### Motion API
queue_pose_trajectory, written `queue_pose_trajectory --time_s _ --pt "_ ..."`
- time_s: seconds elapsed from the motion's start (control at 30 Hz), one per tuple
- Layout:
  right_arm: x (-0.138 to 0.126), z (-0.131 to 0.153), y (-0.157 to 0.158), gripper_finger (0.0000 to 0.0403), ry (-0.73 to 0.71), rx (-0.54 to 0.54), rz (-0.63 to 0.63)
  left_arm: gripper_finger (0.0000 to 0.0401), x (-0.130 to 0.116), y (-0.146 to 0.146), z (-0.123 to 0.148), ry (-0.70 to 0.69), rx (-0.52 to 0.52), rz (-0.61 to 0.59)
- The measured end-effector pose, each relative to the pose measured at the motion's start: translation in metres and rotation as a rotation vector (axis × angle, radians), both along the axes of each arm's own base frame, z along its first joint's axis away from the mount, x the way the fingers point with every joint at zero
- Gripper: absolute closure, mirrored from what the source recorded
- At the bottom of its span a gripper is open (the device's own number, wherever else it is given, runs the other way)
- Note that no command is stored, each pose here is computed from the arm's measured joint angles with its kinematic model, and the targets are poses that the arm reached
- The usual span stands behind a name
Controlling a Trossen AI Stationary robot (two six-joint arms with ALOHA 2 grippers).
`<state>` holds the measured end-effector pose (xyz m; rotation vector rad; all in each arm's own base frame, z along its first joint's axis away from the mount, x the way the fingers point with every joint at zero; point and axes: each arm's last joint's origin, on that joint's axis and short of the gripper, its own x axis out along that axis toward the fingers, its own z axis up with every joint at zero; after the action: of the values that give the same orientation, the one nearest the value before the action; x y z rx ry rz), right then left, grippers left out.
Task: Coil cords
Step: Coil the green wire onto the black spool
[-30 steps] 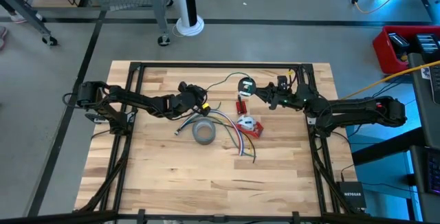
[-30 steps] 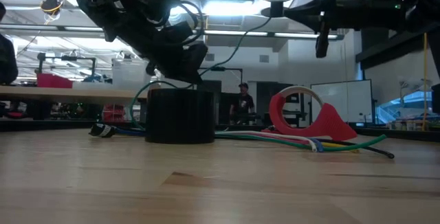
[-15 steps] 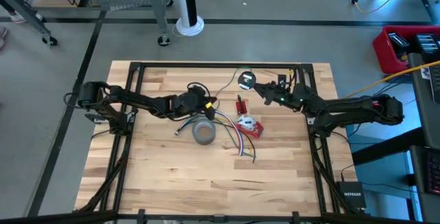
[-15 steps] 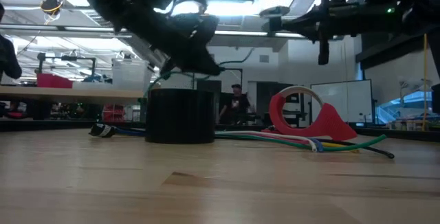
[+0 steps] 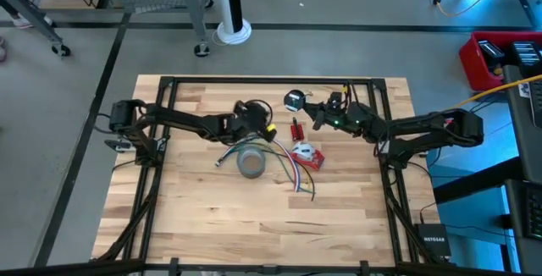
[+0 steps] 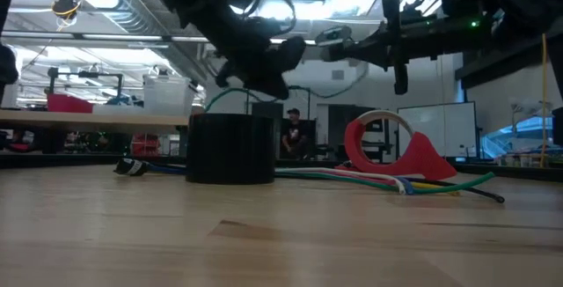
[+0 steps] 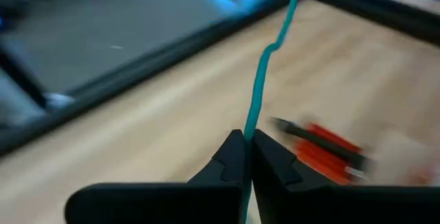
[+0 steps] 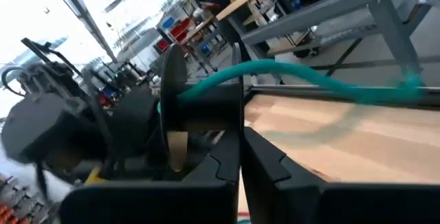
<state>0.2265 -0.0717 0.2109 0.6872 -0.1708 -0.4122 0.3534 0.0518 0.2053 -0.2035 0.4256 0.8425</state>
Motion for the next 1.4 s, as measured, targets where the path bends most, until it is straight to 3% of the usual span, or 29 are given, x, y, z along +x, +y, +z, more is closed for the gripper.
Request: queue_pose_trajectory --time_s 0.17,0.7,0.9,1.23,1.4 --pt "0.000 -0.002 0.000 0.0395 0.022 0.007 0.002 0.0400 -0.011 0.006 0.015 0.047 0.106 0.111" --pt "0.000 -0.008 0.001 0.0395 0.076 0.051 0.011 0.0400 -0.049 0.010 0.059 0.127 0.301 0.335" --pt "0.000 -0.008 0.001 0.0395 0.067 0.052 0.032 0.0400 -0.054 0.009 0.065 0.133 0.309 0.335" --pt "0.000 -0.005 0.000 0.0395 0.041 0.045 0.000 0.0400 -0.068 -0.010 0.047 0.198 0.215 0.350" --pt "0.000 -0.007 0.000 0.0395 0.054 0.052 0.000 0.0400 -0.075 -0.014 0.044 0.221 0.263 0.412"
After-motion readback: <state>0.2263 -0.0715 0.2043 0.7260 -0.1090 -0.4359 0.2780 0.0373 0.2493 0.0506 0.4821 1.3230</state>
